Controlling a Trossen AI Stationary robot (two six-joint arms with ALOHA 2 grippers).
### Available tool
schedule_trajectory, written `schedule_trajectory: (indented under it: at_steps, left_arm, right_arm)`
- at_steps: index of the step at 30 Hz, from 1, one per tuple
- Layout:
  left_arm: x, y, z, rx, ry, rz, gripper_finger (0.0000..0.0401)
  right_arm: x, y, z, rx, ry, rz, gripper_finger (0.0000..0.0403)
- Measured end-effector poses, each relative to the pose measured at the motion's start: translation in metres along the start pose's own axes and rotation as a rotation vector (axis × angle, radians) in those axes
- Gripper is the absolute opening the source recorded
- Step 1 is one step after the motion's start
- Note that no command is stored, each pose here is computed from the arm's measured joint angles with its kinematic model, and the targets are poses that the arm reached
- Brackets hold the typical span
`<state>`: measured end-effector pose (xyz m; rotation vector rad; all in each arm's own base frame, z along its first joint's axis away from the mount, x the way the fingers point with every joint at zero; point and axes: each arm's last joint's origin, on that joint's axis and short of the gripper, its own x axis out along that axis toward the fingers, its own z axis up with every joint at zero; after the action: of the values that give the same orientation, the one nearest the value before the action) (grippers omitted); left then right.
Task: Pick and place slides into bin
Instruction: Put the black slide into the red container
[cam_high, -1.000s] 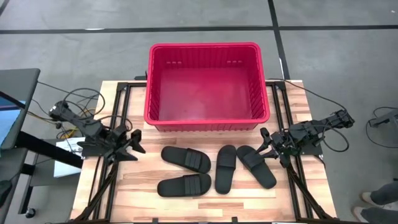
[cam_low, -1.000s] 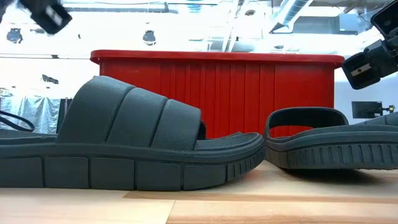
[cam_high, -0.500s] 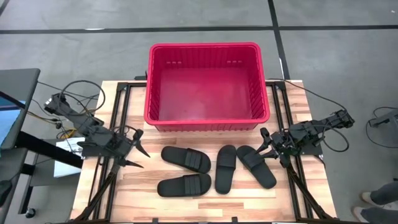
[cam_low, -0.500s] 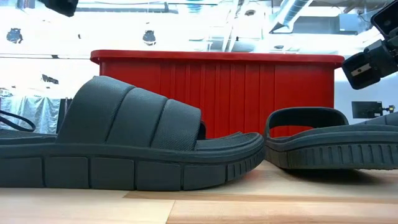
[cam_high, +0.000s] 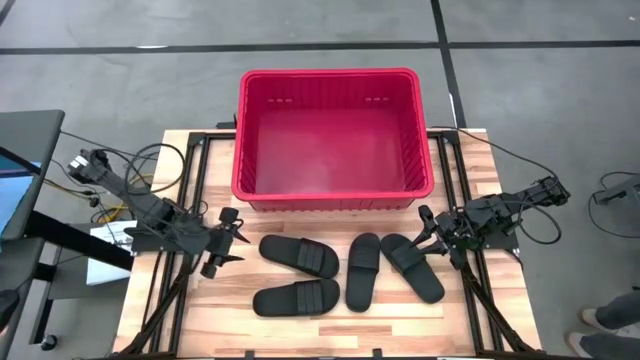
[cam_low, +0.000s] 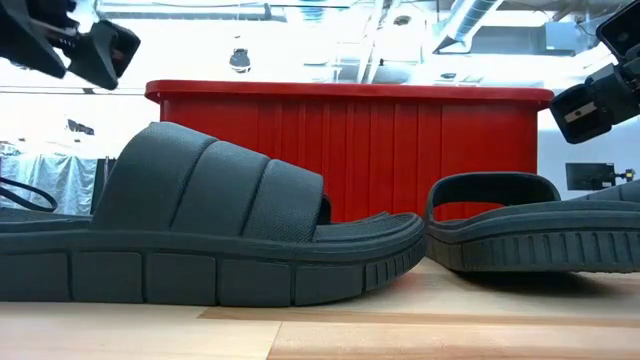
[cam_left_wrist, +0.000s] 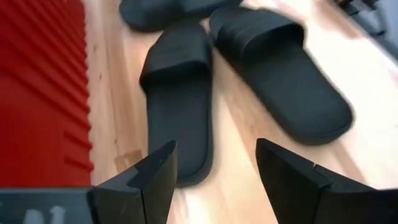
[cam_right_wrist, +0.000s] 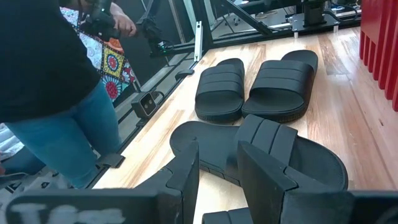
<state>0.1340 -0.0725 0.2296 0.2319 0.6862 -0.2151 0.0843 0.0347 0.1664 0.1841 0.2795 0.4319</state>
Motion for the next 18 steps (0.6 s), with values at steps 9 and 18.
schedule_trajectory:
  at_steps: [9, 18]
  left_arm:
    - [0.035, -0.010, -0.006, 0.153, 0.181, 0.027, 0.0210]
    - [0.067, -0.015, -0.008, 0.445, 0.262, 0.135, 0.0210]
  right_arm:
    - [0.000, 0.000, 0.000, 0.000, 0.000, 0.000, 0.0102]
    - [0.000, 0.000, 0.000, 0.000, 0.000, 0.000, 0.0102]
